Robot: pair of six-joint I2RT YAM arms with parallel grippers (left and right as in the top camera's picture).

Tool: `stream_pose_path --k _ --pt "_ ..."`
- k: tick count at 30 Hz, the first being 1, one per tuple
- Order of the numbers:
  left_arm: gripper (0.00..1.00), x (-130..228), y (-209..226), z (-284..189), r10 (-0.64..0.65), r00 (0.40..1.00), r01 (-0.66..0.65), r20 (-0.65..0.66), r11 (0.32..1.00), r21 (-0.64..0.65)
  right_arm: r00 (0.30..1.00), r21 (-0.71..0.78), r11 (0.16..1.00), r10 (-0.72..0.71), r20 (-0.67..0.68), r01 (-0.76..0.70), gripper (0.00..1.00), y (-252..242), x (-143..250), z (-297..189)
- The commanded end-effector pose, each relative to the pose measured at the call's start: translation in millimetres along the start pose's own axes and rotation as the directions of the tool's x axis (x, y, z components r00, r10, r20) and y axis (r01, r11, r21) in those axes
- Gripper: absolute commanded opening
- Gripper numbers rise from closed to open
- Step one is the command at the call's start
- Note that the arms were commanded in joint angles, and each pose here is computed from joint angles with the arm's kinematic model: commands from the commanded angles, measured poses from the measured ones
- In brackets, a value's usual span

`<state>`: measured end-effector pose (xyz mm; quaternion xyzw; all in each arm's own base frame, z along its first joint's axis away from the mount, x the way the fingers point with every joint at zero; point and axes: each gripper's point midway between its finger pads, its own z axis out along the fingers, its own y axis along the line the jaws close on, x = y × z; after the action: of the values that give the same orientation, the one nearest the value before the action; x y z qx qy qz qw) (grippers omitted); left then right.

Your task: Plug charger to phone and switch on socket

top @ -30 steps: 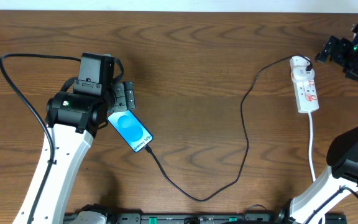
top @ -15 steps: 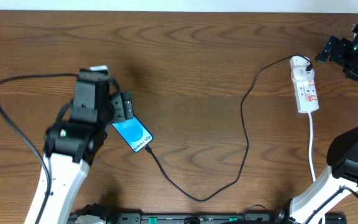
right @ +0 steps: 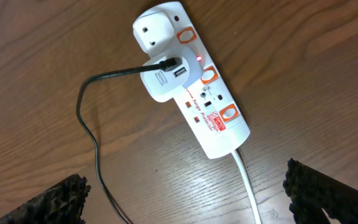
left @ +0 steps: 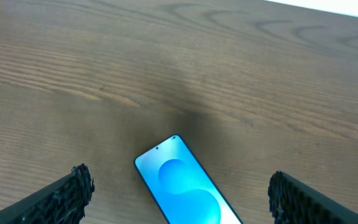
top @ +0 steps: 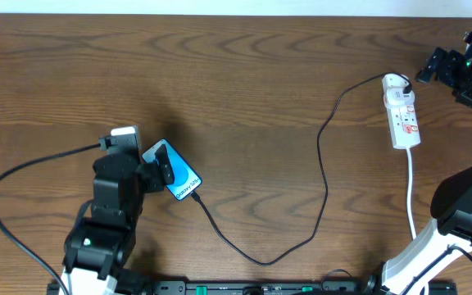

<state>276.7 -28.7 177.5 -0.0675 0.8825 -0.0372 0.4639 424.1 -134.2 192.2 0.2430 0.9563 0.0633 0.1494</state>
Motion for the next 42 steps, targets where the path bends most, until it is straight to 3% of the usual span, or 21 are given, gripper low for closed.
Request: stream_pose_path --k 1,7,15,21,42 --pt "0.92 6 5 -8 0.003 0.999 -0.003 0.046 1.000 -0.001 1.000 0.002 1.000 0.008 0.010 -0.008 0.99 1 0 -4" --pt "0.92 7 8 -23 -0.025 0.983 0.019 0.180 0.999 0.038 1.000 0.002 1.000 0.008 0.010 -0.008 0.99 1 0 -4" --pt "0.92 25 11 -9 -0.049 0.960 0.031 0.276 0.997 0.069 1.000 0.002 1.000 0.008 0.010 -0.008 0.99 1 0 -4" --pt "0.92 30 10 -4 -0.095 0.895 0.042 0.436 0.991 0.131 1.000 0.002 1.000 0.008 0.010 -0.008 0.99 1 0 -4" --pt "0.92 29 30 -16 -0.120 0.853 0.082 0.507 0.992 0.096 1.000 0.002 1.000 0.008 0.010 -0.008 0.99 1 0 -4"
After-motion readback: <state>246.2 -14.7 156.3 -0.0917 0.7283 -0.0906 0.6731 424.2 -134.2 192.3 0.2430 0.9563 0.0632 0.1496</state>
